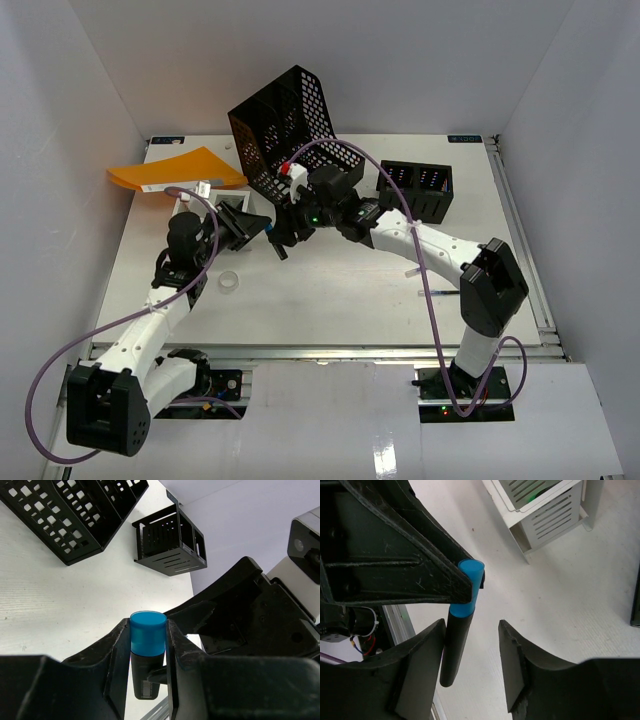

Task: Organize the desk

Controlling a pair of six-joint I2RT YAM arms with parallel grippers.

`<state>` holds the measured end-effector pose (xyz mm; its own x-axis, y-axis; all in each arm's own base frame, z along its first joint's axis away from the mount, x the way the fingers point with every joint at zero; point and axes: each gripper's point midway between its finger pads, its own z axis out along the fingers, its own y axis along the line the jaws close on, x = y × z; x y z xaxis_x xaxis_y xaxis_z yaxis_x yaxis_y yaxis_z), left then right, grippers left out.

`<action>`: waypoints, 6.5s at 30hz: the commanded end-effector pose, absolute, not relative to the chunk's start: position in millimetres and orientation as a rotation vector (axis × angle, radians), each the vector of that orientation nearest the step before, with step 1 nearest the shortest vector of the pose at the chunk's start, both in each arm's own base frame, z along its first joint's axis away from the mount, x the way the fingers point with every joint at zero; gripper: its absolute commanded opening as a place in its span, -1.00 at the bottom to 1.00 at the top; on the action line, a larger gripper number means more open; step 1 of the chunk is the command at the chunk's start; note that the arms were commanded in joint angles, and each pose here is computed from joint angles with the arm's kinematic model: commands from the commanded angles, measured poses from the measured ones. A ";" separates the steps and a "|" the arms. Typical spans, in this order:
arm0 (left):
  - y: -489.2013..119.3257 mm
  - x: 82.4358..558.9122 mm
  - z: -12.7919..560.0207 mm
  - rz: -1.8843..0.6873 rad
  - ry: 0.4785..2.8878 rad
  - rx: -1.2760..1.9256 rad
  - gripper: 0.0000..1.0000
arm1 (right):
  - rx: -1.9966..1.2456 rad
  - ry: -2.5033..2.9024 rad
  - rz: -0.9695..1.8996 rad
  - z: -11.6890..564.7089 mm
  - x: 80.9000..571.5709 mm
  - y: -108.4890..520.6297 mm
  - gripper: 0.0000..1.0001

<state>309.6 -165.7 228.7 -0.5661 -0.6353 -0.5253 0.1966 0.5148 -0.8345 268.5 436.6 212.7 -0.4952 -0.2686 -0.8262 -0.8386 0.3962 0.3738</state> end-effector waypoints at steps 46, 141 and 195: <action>-204.9 226.2 279.4 -1.216 1.598 0.621 0.85 | -1.824 1.168 1.477 235.0 185.4 403.5 -0.84; -51.5 393.9 263.9 -0.117 2.013 0.046 -1.00 | -1.444 1.565 0.991 183.3 260.9 280.4 0.86; -139.2 211.8 196.9 -1.112 1.894 -0.109 0.96 | -2.323 1.663 0.055 69.7 313.1 57.8 0.46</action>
